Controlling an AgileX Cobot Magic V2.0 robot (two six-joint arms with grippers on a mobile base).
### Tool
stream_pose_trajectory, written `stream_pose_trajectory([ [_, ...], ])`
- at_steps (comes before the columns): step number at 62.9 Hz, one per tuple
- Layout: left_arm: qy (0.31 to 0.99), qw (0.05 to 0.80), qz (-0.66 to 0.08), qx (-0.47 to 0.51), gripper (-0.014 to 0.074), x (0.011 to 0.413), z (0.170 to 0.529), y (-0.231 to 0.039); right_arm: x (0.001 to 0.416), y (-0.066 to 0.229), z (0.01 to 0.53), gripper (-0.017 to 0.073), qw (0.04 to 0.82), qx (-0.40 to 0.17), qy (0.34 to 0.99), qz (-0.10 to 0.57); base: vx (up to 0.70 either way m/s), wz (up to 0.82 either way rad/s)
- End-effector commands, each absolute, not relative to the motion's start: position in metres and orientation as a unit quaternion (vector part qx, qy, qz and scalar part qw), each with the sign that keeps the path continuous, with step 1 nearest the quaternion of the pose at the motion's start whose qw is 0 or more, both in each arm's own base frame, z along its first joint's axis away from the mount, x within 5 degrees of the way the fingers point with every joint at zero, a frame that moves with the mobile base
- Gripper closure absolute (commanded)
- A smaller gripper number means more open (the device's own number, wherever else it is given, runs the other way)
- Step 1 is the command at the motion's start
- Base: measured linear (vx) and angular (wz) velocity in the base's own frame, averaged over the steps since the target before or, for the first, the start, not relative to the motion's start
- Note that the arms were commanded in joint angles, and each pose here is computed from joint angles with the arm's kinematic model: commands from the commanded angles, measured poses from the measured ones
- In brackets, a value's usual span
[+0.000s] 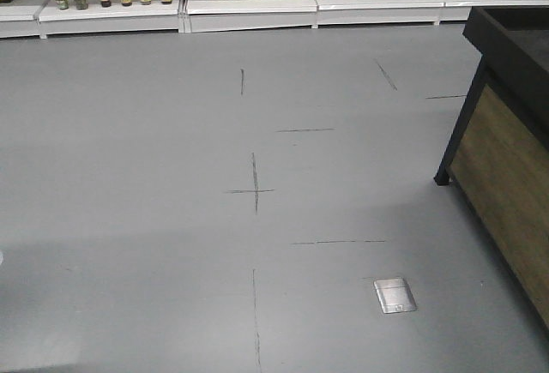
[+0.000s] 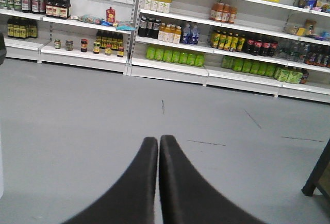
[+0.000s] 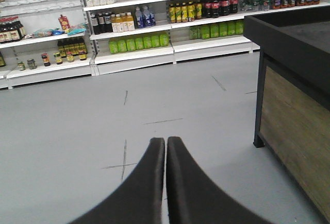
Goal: Pick three apples into basket with both arms
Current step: 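Turn the base toward the fruit table holding the light-blue basket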
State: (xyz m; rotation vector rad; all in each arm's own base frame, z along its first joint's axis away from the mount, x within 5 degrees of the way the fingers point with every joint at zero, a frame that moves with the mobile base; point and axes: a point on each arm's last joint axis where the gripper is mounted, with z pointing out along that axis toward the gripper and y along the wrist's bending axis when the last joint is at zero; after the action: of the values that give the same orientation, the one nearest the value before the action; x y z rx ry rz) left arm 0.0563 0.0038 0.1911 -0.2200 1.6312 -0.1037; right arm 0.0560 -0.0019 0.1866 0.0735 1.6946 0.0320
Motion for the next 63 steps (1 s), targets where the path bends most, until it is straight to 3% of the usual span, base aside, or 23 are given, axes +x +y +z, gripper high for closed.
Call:
stream_pose_trajectory([
  [1, 0.685, 0.721, -0.053, -0.091, 0.06, 0.0543, 0.2077, 0.0032, 0.0562, -0.0013, 0.1896, 0.0564, 0.688, 0.023, 0.725, 0.012, 0.2, -0.18],
  [33, 0.685, 0.721, -0.053, -0.091, 0.06, 0.0543, 0.2077, 0.0032, 0.0562, -0.0013, 0.1896, 0.0564, 0.688, 0.023, 0.725, 0.012, 0.19, -0.23],
  [63, 0.685, 0.721, -0.053, -0.091, 0.06, 0.0543, 0.2077, 0.0032, 0.0562, -0.0013, 0.1898, 0.0564, 0.689, 0.023, 0.725, 0.012, 0.14, -0.44],
])
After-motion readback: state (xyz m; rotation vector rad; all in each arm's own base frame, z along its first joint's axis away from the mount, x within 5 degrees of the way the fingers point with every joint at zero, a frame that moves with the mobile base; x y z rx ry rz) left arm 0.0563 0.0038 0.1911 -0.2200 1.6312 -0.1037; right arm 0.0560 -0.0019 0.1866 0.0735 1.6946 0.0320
